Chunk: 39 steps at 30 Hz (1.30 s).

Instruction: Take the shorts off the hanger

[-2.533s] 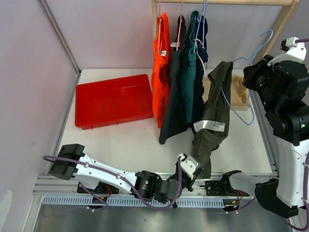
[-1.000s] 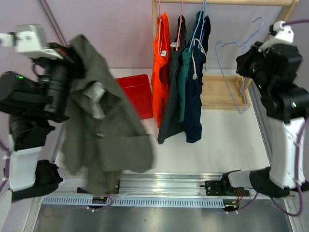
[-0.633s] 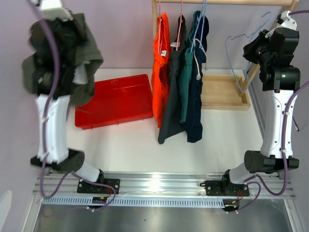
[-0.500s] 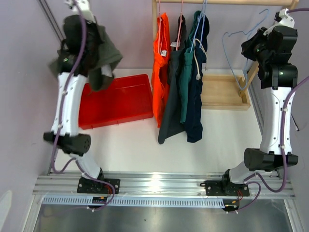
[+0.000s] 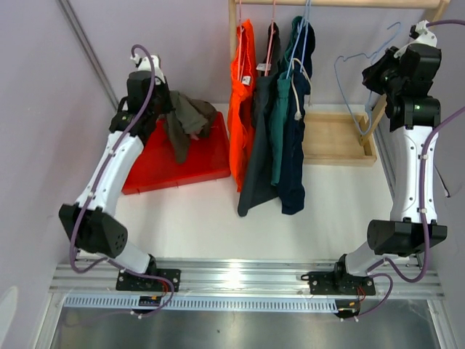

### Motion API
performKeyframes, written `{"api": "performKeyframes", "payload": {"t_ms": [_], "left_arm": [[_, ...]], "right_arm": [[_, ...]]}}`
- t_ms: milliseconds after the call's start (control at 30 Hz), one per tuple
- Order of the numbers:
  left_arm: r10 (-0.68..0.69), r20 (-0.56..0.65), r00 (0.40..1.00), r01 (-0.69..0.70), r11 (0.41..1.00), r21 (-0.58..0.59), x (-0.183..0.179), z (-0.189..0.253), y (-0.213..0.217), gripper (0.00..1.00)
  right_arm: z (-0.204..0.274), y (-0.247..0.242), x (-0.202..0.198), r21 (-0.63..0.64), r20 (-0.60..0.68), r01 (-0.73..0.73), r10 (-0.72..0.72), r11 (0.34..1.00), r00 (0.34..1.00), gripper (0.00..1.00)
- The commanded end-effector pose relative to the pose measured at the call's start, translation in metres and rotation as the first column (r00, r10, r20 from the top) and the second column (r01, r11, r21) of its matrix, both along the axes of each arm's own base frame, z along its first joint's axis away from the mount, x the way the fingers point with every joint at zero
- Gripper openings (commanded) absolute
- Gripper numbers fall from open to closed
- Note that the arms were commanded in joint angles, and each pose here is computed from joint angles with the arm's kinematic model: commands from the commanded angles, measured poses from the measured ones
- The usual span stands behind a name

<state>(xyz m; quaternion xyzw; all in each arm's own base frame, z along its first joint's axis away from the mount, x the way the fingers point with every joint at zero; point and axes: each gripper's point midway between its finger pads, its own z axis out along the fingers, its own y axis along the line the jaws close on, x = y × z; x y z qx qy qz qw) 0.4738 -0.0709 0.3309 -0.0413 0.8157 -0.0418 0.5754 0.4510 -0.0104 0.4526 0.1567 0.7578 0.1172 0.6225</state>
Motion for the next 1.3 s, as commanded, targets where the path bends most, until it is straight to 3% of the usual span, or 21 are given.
{"api": "performKeyframes", "payload": {"t_ms": [0, 67, 133, 267, 400, 600, 700, 833, 867, 967, 1100, 1267], "left_arm": [[0.016, 0.317, 0.948, 0.004, 0.998, -0.064, -0.034, 0.117, -0.003, 0.0], [0.011, 0.306, 0.952, 0.008, 0.998, -0.06, -0.05, 0.123, -0.005, 0.0], [-0.004, 0.372, 0.928, 0.024, 0.999, -0.048, -0.078, 0.145, -0.006, 0.0], [-0.026, 0.344, 0.939, 0.036, 0.999, -0.025, -0.091, 0.125, -0.013, 0.0], [-0.009, 0.239, 0.971, 0.008, 1.0, 0.005, -0.065, 0.071, -0.013, 0.0], [0.057, 0.113, 0.992, -0.053, 0.998, -0.042, -0.008, -0.005, -0.006, 0.0], [0.102, 0.084, 0.991, -0.097, 0.993, -0.059, 0.011, -0.021, 0.005, 0.03], [0.121, 0.03, 0.992, -0.119, 0.992, -0.049, 0.037, -0.038, 0.008, 0.21], [0.131, 0.0, 0.991, -0.131, 0.99, -0.042, 0.037, -0.047, 0.009, 0.51], [0.14, -0.021, 0.99, -0.14, 0.989, -0.036, 0.042, -0.058, 0.01, 0.99], [0.192, -0.043, 0.98, -0.194, 0.98, -0.037, 0.029, -0.053, 0.019, 0.99], [0.174, 0.118, 0.978, -0.164, 0.982, -0.093, -0.016, 0.009, 0.016, 0.99]], "right_arm": [[0.023, 0.001, -0.005, 0.008, 0.084, -0.01, 0.009, 1.0, 0.996, 0.0], [0.024, 0.002, -0.005, 0.01, 0.09, -0.012, 0.011, 1.0, 0.996, 0.0], [0.022, 0.003, -0.006, 0.014, 0.089, -0.013, 0.012, 1.0, 0.996, 0.0], [0.019, 0.004, -0.005, 0.018, 0.083, -0.018, 0.016, 1.0, 0.996, 0.0], [0.02, 0.004, -0.006, 0.019, 0.086, -0.019, 0.017, 1.0, 0.996, 0.0], [0.021, 0.004, -0.007, 0.014, 0.089, -0.018, 0.017, 1.0, 0.996, 0.0], [0.021, 0.003, -0.007, 0.013, 0.092, -0.018, 0.017, 1.0, 0.996, 0.0], [0.02, 0.004, -0.005, 0.016, 0.091, -0.022, 0.021, 1.0, 0.996, 0.0], [0.02, 0.004, -0.005, 0.018, 0.091, -0.021, 0.019, 1.0, 0.996, 0.0], [0.024, 0.004, -0.004, 0.015, 0.106, -0.024, 0.023, 1.0, 0.994, 0.0], [0.032, 0.005, 0.002, -0.002, 0.127, -0.036, 0.036, 0.999, 0.991, 0.0], [0.039, -0.004, 0.025, -0.001, 0.149, -0.007, 0.007, 1.0, 0.989, 0.0]]}}
